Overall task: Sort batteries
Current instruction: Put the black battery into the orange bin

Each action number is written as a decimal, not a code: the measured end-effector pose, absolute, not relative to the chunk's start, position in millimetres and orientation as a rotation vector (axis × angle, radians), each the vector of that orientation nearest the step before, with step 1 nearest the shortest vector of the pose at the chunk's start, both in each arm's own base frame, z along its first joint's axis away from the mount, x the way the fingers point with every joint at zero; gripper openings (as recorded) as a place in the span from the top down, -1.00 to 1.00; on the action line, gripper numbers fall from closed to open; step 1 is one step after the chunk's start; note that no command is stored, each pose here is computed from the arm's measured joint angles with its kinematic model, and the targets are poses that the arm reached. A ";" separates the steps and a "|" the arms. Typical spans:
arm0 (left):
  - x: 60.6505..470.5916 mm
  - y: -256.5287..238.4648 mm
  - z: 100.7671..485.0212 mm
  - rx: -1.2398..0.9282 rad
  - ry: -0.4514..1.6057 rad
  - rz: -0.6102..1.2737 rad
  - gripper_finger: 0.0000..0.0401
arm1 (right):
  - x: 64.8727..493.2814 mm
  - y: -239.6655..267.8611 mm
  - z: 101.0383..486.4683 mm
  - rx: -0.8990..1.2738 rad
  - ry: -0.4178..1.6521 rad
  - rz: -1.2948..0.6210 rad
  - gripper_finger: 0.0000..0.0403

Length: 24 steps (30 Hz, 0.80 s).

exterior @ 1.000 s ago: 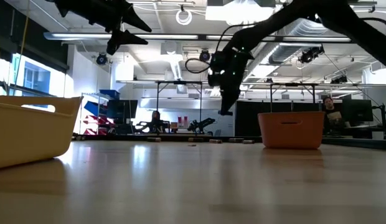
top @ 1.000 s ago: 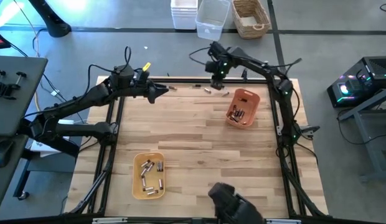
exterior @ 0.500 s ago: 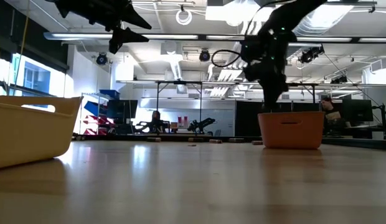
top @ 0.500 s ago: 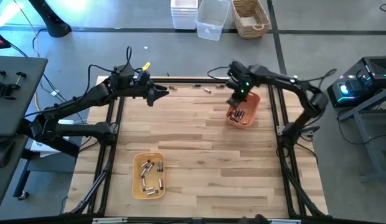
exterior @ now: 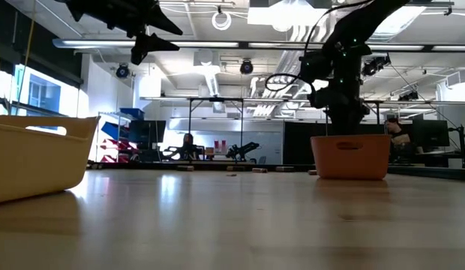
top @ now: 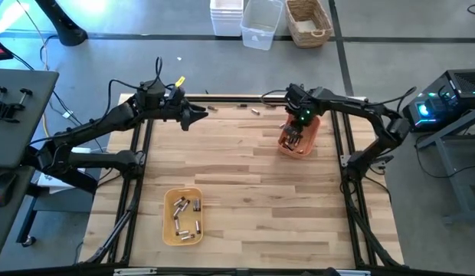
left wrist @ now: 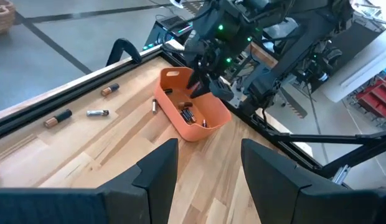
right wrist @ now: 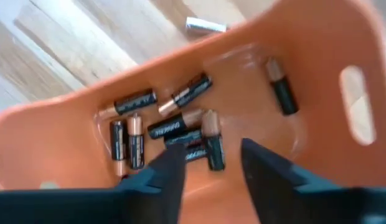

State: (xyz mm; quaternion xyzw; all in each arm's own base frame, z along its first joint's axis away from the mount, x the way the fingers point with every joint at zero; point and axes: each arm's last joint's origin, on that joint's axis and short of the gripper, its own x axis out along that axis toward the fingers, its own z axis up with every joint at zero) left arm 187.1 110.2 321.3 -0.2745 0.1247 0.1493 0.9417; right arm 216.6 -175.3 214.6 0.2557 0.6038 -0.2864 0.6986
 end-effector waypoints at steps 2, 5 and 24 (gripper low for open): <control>187.1 110.2 321.3 -0.575 0.252 0.307 0.15 | 219.5 -177.5 224.0 0.532 1.338 -0.605 0.05; 187.0 110.3 321.3 -0.588 0.250 0.311 0.15 | 224.7 -183.0 247.0 0.476 1.302 -0.531 -0.14; 189.5 112.6 331.3 -0.650 0.129 0.323 0.15 | 305.0 -323.7 194.9 0.129 1.282 -0.237 -0.09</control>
